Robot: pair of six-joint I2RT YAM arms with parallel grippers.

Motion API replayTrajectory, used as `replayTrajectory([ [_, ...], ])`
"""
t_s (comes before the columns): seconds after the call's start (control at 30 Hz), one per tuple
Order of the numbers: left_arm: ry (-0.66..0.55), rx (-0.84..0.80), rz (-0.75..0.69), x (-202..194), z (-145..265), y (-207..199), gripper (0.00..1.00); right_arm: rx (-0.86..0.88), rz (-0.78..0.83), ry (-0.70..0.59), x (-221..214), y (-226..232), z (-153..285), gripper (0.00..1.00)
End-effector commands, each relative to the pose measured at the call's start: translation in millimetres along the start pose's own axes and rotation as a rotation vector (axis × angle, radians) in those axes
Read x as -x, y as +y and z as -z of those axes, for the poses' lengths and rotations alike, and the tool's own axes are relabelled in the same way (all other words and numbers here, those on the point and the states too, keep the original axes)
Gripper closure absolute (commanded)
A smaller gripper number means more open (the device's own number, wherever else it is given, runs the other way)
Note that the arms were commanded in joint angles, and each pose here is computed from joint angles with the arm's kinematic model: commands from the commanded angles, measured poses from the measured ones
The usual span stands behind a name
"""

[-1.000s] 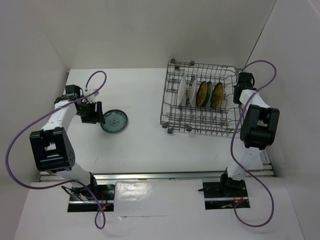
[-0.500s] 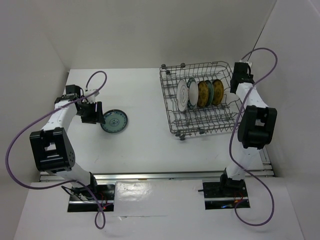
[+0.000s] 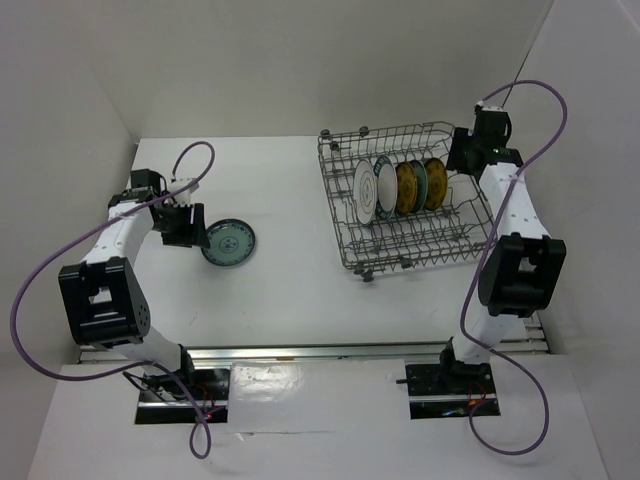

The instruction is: Unload the plates from the dish rack

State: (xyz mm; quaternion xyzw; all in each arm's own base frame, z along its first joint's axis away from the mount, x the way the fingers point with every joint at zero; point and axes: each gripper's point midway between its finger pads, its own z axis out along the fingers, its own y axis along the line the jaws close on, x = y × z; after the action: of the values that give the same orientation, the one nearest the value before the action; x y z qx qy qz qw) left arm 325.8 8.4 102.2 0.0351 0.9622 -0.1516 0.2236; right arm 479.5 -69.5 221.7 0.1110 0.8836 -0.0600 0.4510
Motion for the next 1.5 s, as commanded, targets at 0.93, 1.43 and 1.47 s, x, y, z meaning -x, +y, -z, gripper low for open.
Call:
replayTrajectory([
  [0.93,-0.153,-0.062,-0.121,27.3,63.4,-38.2,0.16,-0.172,-0.059,-0.19,62.7,14.4,71.5,1.0],
  [1.43,-0.293,-0.262,-0.256,49.1,110.5,-102.0,0.07,0.646,0.028,-0.26,24.4,267.6,214.2,1.0],
  [1.47,-0.292,-0.289,-0.265,48.8,113.7,-109.6,0.07,0.736,0.039,-0.199,3.3,290.0,211.5,1.0],
])
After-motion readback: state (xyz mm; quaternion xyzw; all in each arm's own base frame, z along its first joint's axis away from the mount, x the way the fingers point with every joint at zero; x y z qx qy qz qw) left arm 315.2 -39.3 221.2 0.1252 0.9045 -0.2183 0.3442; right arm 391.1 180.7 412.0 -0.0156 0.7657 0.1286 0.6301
